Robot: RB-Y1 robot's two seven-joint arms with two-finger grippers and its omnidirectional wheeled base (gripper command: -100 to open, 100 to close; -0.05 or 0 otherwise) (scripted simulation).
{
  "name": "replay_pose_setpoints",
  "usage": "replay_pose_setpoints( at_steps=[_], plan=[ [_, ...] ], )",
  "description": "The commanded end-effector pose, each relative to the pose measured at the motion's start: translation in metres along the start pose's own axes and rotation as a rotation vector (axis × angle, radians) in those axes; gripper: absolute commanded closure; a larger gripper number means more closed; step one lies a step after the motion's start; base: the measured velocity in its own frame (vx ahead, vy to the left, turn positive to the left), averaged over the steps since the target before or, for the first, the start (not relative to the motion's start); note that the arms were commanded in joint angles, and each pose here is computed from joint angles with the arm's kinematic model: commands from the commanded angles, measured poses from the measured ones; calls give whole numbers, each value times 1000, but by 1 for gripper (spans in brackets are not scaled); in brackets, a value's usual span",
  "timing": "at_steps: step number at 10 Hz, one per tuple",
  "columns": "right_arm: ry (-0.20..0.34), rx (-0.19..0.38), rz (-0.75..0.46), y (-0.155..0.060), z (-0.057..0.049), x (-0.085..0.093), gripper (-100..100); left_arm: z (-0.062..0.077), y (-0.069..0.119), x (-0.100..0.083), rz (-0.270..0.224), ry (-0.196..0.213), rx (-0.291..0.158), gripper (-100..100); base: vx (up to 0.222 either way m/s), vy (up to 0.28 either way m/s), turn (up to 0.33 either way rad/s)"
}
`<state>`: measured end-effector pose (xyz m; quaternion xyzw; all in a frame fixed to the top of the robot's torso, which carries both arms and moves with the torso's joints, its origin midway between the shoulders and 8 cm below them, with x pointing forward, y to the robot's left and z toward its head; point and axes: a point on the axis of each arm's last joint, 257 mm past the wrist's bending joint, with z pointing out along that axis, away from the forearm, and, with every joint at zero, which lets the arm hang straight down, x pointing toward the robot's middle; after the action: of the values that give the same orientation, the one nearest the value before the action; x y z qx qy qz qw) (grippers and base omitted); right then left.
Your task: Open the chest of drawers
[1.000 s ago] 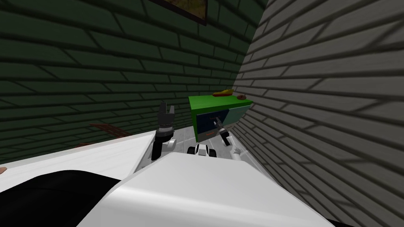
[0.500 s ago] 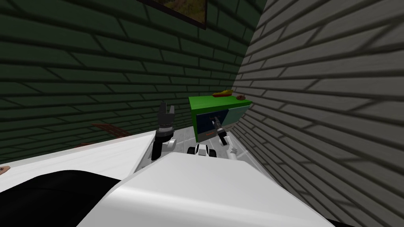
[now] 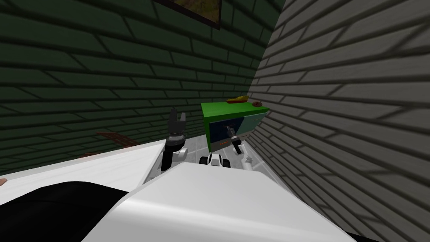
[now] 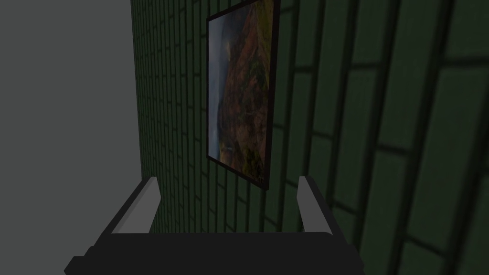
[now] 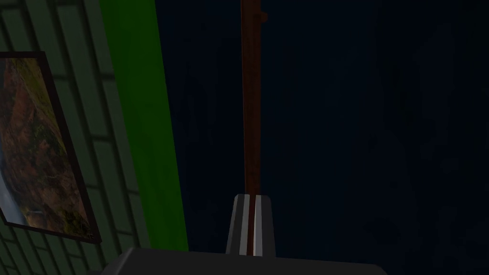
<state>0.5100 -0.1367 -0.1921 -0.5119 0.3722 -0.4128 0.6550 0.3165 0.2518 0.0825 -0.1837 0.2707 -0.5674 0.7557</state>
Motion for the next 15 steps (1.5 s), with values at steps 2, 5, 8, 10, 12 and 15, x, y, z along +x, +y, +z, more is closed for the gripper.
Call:
replay_pose_setpoints(
  at_steps=[2,5,8,10,12,15],
  plan=[
    [-14,-28,-66,3,-8,17,-100,0,0,0,0,0,0,0,-3,0,1],
    [-25,-47,-111,3,-12,28,-100,0,0,0,0,0,0,0,-2,1,3],
    [-10,-10,-6,-2,6,0,-100,0,0,0,0,0,0,0,-59,31,44],
    [-5,-17,-24,-4,11,8,-100,0,0,0,0,0,0,0,3,18,27],
    [-6,-16,-26,-5,12,9,-100,0,0,0,0,0,0,0,34,26,34],
    [-12,-14,-23,-4,10,8,100,0,0,0,0,0,0,0,-46,-23,-39]
  ],
)
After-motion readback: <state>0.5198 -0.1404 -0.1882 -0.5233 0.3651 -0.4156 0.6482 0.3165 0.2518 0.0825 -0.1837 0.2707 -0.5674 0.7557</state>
